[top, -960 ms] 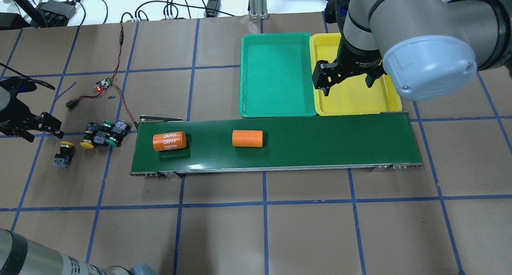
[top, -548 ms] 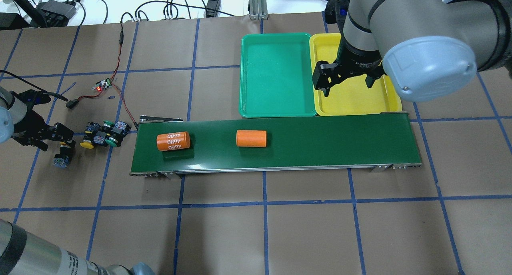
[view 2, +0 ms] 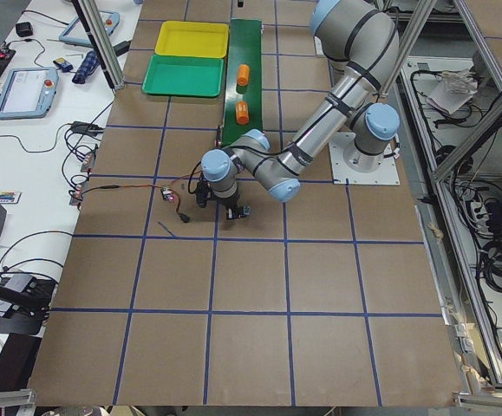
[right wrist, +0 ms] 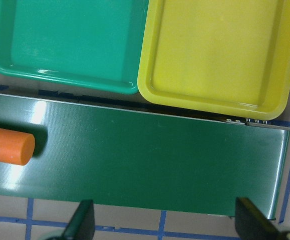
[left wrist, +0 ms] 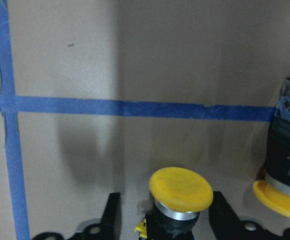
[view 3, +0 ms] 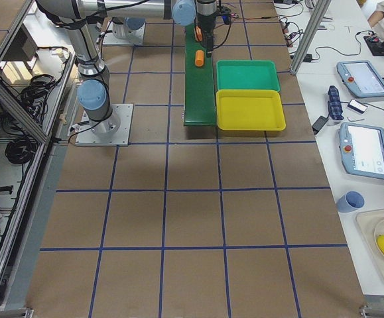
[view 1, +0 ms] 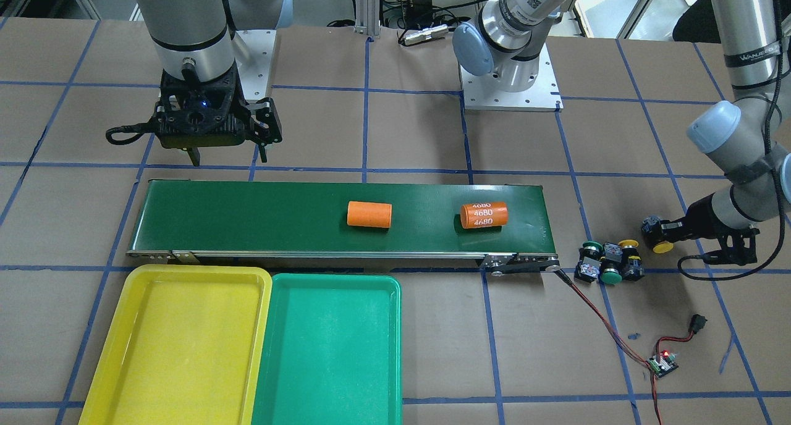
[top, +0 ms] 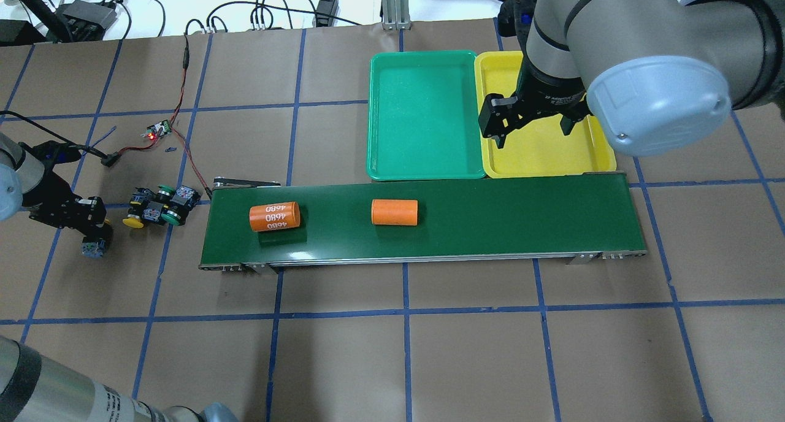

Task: Sort buttons by color to trays
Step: 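Place the yellow-capped button on the belt with the left gripper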

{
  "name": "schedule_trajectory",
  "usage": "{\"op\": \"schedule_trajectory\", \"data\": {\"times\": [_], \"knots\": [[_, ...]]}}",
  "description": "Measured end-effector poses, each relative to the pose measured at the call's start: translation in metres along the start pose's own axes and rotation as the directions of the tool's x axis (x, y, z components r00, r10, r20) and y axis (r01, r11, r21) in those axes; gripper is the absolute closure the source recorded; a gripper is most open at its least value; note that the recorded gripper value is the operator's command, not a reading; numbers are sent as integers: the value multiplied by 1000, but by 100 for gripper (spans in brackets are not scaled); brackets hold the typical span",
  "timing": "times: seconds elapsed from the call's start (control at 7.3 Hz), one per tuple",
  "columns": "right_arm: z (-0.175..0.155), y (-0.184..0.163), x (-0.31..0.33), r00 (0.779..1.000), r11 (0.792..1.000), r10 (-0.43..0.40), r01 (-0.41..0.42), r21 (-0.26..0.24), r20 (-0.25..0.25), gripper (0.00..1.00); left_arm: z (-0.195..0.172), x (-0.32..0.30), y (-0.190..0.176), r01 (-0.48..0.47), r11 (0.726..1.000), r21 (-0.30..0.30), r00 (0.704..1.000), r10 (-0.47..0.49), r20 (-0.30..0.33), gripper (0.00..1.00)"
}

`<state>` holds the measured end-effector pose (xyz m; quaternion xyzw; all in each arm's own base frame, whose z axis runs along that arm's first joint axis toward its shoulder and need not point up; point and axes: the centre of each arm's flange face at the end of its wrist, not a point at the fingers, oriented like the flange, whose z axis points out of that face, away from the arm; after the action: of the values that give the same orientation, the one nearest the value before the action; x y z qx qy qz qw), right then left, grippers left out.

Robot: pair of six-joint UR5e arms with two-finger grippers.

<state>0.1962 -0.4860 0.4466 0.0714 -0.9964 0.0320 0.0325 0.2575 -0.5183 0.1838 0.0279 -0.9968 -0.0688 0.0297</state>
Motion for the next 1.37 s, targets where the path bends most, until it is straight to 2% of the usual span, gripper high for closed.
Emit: {"op": "schedule_trajectory", "data": {"times": [0.14,0.41,0.69,0.82,1.1,1.37], "knots": [[0,0,0,1000,1000,0,0,0,0,0,-14,4,-1,-11,1000,9,1000,11,1,100],[1,0,0,1000,1000,1,-1,0,1,0,-73,33,-10,-43,996,72,998,46,-38,100],[1,-1,1,1000,1000,3,-3,-1,1,0,-134,113,-21,-71,993,94,995,77,-63,100],[1,-1,1,1000,1000,3,-3,-1,1,0,-147,156,-18,-69,994,88,995,76,-72,100],[2,-1,1,1000,1000,3,-3,-1,1,0,-140,234,-7,-38,998,51,996,42,-80,100],[2,-1,1,1000,1000,3,-3,0,1,0,-110,275,7,-3,1000,8,997,3,-82,100]]}}
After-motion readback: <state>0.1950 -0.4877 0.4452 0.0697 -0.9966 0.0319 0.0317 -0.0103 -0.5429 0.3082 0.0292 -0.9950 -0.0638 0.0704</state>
